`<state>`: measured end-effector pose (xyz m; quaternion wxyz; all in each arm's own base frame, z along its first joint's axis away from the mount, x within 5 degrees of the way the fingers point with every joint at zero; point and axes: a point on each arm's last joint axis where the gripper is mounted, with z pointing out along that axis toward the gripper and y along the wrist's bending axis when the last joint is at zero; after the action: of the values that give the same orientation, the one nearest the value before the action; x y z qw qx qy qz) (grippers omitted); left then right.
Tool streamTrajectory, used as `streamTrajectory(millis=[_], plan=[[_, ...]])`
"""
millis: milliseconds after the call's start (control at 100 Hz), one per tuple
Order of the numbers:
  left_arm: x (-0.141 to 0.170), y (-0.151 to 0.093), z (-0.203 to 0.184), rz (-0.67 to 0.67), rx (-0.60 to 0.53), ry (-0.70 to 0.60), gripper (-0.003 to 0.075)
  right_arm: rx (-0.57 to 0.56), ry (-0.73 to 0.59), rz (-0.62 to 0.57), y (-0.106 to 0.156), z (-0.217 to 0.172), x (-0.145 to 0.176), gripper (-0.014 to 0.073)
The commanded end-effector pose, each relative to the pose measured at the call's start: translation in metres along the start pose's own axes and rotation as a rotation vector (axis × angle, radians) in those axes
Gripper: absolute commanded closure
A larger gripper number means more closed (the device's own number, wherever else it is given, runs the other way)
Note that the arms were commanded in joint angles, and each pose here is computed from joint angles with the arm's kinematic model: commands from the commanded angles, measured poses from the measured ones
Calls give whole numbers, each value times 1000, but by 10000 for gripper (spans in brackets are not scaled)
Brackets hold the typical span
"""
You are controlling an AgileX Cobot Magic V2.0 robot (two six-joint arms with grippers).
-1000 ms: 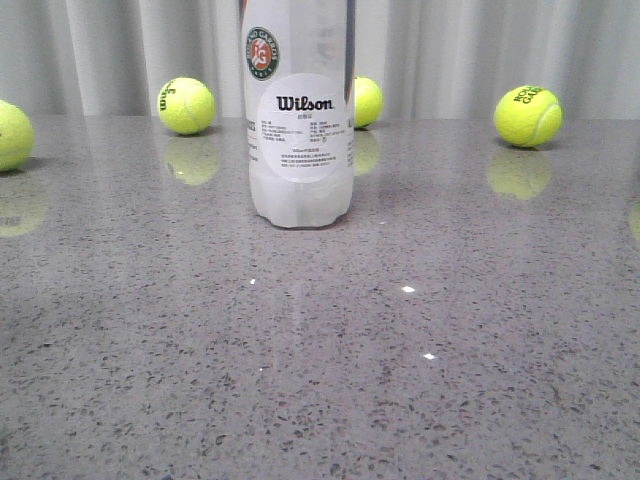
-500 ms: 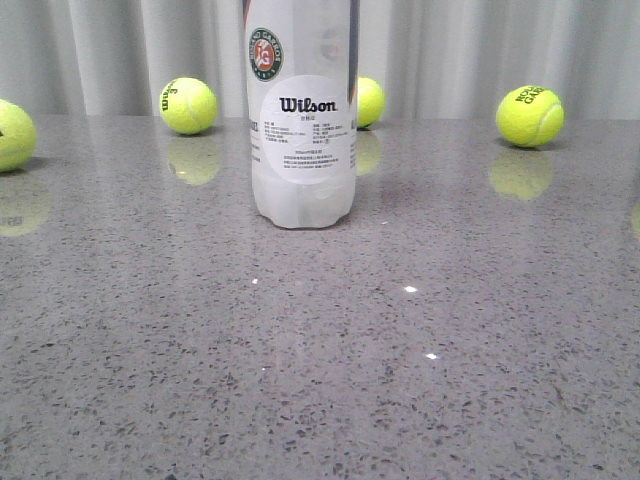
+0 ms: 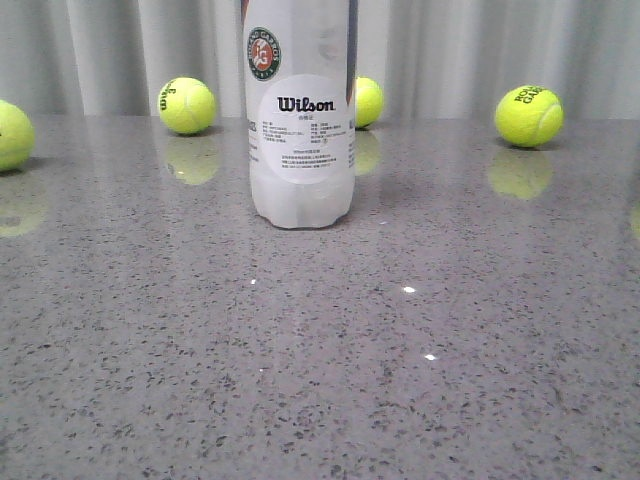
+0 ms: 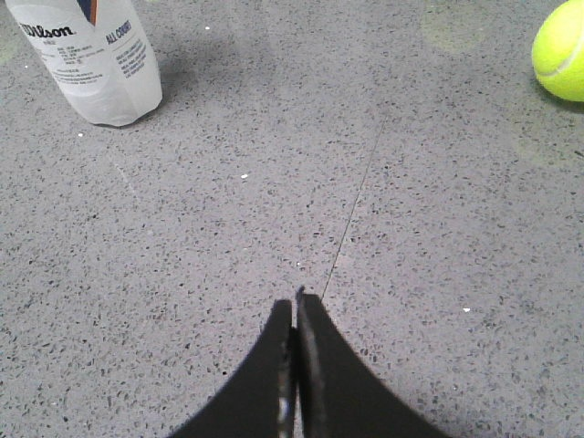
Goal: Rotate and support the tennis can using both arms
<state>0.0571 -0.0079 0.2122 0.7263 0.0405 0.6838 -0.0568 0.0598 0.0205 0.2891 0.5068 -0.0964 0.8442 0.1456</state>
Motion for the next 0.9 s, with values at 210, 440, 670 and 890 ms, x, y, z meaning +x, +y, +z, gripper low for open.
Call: streamTrajectory(millis=[210, 440, 670, 890], plan=[[18, 4, -4, 12, -70, 43, 741, -15, -87, -17, 2, -4, -14, 651], [21, 4, -4, 11, -69, 76, 741, -15, -86, -17, 2, -4, -13, 651], [20, 4, -4, 11, -69, 72, 741, -15, -86, -17, 2, -4, -13, 651], [20, 4, -4, 11, -69, 72, 741, -15, -86, -17, 2, -4, -13, 651]])
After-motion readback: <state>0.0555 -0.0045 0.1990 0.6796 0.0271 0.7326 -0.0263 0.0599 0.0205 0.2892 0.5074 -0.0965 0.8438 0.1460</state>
